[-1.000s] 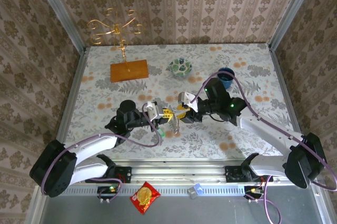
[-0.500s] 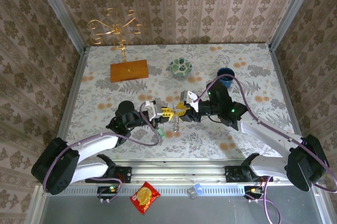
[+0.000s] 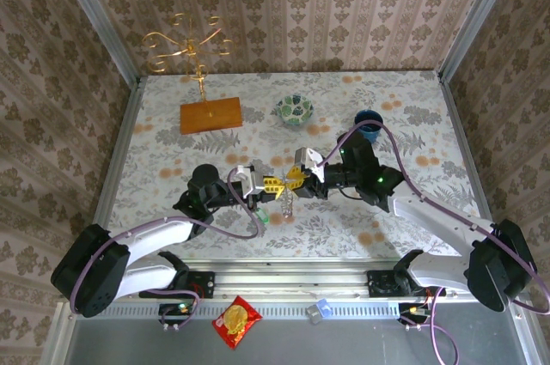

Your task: Put the keys on the keyring

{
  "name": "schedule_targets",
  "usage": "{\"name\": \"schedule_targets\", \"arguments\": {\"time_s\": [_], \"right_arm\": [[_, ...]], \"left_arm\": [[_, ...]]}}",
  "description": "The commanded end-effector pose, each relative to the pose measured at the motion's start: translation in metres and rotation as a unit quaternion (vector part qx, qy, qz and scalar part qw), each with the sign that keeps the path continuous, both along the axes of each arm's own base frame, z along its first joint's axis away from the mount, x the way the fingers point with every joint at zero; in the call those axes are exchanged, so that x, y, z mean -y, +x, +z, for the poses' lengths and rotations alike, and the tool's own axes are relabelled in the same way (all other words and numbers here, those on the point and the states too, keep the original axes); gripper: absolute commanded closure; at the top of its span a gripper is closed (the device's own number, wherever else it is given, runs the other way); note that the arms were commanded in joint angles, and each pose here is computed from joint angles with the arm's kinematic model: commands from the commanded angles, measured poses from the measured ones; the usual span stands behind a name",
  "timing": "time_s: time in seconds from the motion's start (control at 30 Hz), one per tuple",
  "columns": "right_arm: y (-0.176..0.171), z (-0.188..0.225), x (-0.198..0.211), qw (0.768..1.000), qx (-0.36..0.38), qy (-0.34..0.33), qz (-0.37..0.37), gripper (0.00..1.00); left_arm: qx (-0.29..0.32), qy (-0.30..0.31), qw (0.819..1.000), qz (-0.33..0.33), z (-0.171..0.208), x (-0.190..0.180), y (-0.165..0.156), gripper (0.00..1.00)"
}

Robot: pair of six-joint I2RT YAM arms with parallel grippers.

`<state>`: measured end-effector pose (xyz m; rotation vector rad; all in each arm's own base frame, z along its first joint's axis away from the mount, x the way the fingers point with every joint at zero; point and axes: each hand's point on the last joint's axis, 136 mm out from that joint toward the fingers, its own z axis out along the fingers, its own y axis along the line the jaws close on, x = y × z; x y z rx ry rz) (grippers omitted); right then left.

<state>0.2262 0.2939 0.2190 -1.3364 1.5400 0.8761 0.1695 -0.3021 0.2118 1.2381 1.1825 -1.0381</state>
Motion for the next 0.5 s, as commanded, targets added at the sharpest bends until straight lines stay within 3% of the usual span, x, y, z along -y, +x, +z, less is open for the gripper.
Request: {"name": "schedule_targets", "arguments": {"time_s": [0.0, 0.1, 0.3, 0.47], "right_arm": [[-0.007, 0.014, -0.007, 0.999, -0.013, 0.019, 0.035, 0.74], [-0.012, 0.012, -0.010, 0.998, -0.023, 0.016, 0.058, 0.78], [-0.021, 0.005, -0.009, 0.995, -0.050, -0.016, 0.090, 0.99], [-0.018, -0.001, -0.002, 0.995, -0.035, -0.055, 0.080, 1.00]], "left_arm": [[0.013, -0.024, 0.999, -0.021, 0.015, 0.001, -0.007, 1.00], [0.010, -0.027, 0.999, -0.026, 0.017, 0.001, -0.008, 1.00], [0.007, -0.029, 0.999, -0.021, 0.017, 0.000, -0.006, 1.00], [-0.002, -0.022, 1.000, 0.006, 0.010, -0.002, 0.003, 0.96]]}}
